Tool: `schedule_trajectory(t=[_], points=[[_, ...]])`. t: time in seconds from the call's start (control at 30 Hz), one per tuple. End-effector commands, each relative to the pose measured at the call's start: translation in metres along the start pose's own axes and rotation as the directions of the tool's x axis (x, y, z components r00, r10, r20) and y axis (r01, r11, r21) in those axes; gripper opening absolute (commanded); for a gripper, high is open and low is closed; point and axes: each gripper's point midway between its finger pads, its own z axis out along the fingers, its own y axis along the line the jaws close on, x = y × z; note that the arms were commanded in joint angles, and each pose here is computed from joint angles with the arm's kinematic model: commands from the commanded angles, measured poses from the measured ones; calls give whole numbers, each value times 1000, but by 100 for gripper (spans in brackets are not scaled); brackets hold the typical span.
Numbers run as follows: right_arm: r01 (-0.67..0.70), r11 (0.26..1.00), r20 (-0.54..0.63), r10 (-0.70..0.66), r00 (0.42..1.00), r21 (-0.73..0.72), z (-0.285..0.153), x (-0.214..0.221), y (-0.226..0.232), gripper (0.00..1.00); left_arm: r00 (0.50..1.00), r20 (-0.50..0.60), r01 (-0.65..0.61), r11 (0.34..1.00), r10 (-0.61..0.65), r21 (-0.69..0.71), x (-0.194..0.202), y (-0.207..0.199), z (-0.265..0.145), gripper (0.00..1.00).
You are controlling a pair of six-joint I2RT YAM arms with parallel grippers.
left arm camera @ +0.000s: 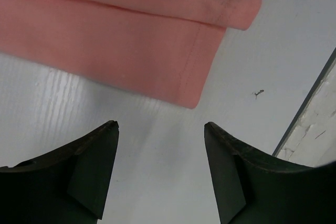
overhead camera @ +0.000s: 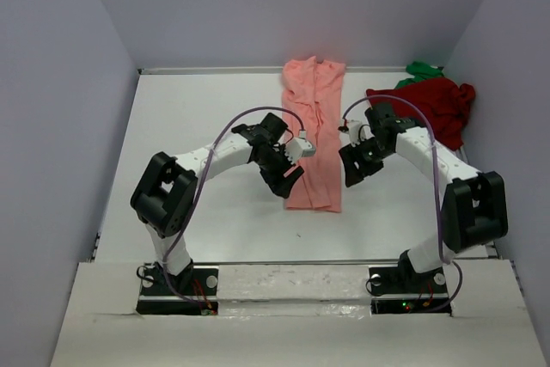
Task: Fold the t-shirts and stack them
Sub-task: Fold the tshirt
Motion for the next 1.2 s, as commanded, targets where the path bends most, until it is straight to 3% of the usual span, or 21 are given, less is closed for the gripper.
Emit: schedule_trajectory(t=[0.0, 0.2, 0.53, 1.03, 1.17], points=[[-60, 988, -31, 56, 998, -141, 11, -5, 17, 61, 997, -46, -56, 998, 55, -21, 2, -14, 6, 75], [-97, 977, -91, 81, 993, -189, 29, 1, 17, 59, 995, -90, -33, 999, 31, -25, 17, -15, 15, 68], [-142, 962, -139, 112, 984, -232, 38, 11, 22, 58, 993, -119, -13, 994, 0, -105, 37, -5, 16, 67], [-197, 947, -222, 141, 965, -255, 53, 34, 25, 53, 996, -93, 18, 999, -16, 26, 36, -25, 29, 67], [-199, 949, -228, 143, 963, -246, 54, 39, 24, 53, 995, -96, 42, 992, -31, 117, 38, -39, 34, 59]])
